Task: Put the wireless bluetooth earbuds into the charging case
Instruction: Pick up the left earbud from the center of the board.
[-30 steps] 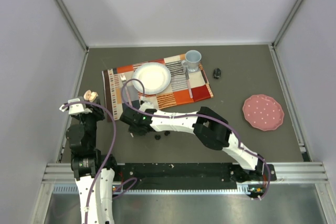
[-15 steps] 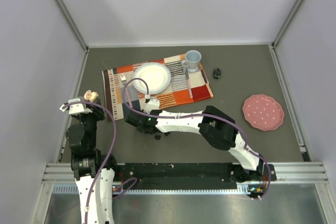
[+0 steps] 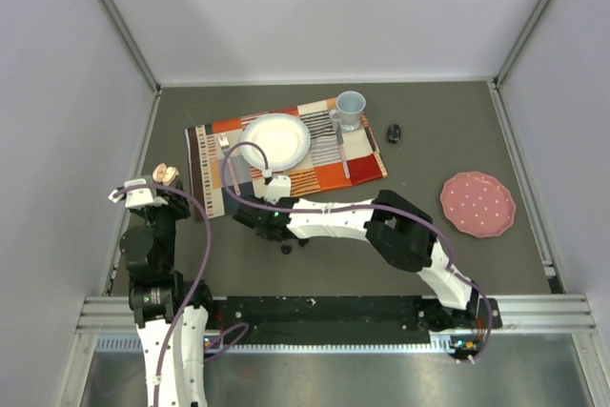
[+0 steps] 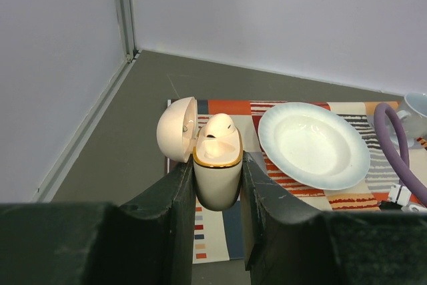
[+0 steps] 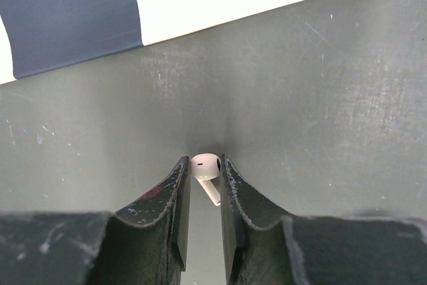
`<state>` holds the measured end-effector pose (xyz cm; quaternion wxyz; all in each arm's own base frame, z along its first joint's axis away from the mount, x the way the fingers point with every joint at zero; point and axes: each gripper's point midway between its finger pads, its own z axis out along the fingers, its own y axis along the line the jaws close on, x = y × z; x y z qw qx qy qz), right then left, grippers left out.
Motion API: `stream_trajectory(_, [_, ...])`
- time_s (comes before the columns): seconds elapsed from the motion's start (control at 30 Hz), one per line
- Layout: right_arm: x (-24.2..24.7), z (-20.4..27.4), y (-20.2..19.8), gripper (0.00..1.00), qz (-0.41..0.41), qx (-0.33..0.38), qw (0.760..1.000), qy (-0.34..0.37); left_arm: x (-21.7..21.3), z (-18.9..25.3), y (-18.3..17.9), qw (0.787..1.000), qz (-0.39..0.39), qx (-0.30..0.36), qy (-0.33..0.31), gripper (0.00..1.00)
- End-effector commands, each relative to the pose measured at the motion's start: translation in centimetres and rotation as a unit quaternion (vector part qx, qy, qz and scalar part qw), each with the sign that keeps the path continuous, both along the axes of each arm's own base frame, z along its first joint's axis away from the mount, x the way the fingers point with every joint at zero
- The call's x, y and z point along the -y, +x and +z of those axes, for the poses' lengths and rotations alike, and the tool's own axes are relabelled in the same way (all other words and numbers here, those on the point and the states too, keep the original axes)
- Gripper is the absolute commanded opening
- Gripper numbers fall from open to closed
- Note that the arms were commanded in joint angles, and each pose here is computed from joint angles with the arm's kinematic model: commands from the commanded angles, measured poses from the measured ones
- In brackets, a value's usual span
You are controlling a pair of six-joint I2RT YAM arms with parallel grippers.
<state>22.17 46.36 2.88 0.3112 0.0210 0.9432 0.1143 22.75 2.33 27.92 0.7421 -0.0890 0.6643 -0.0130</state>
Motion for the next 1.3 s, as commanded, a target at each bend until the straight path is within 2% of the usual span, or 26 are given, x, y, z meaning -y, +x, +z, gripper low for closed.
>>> stream_trajectory(0.0, [1.3, -0.7, 0.4, 0.22, 0.016, -0.007, 0.999, -0.032, 0.2, 2.7, -0.6, 0.999, -0.003, 0.037, 0.013, 0.00])
stream_trajectory(0.9, [0.3, -0.6, 1.1, 0.31, 0.060, -0.005, 0.997, -0.045, 0.1, 2.6, -0.6, 0.999, -0.001, 0.034, 0.013, 0.00])
stream_trajectory(1.27, [0.5, -1.5, 1.4, 0.26, 0.078, -0.001, 0.995, -0.068, 0.2, 2.7, -0.6, 0.999, -0.002, 0.035, 0.013, 0.00])
